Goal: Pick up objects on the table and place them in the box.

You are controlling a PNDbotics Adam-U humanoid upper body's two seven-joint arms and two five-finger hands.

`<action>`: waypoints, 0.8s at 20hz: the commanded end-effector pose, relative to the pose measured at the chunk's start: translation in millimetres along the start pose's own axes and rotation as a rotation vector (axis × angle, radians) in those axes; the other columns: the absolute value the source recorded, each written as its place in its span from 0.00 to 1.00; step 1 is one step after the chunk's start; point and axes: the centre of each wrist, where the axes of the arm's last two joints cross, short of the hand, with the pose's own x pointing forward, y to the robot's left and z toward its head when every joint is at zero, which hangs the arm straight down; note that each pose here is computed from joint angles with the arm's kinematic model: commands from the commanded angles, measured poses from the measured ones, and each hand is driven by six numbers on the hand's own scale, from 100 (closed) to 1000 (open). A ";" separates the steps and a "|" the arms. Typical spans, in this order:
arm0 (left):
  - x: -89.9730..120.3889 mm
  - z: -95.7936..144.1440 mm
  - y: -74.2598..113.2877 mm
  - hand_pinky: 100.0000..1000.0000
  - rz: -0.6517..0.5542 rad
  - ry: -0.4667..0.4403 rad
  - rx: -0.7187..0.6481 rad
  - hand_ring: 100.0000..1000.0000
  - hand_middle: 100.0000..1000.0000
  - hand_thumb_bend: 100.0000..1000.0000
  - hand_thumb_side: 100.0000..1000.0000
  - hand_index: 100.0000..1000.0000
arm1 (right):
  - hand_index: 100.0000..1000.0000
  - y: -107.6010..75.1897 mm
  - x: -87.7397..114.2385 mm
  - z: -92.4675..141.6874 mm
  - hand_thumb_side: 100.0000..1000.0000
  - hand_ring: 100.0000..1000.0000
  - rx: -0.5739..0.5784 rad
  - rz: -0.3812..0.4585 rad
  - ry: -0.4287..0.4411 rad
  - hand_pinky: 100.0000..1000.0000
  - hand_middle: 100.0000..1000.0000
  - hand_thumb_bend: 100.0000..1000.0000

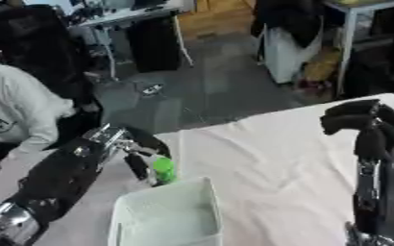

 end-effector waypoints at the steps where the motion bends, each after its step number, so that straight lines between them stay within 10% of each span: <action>1: -8.5 7.7 3.1 1.00 -0.079 -0.097 -0.139 1.00 1.00 0.66 0.75 1.00 | 0.51 0.9 7.1 -12.5 1.00 0.46 -0.017 -0.013 -0.044 0.33 0.49 0.00; 9: -7.6 5.6 -0.3 0.65 -0.045 -0.062 -0.147 0.81 0.97 0.50 0.65 0.93 | 0.51 1.0 7.3 -13.0 1.00 0.46 -0.017 -0.015 -0.044 0.32 0.49 0.00; 14: -6.1 4.7 0.5 0.03 -0.027 -0.042 -0.126 0.35 0.58 0.10 0.79 0.65 | 0.51 0.8 6.9 -12.6 1.00 0.46 -0.015 -0.013 -0.043 0.32 0.49 0.00; 16: -4.1 3.6 1.2 0.00 -0.028 -0.053 -0.091 0.20 0.46 0.02 0.82 0.55 | 0.51 0.8 6.8 -12.6 1.00 0.46 -0.015 -0.012 -0.043 0.32 0.49 0.00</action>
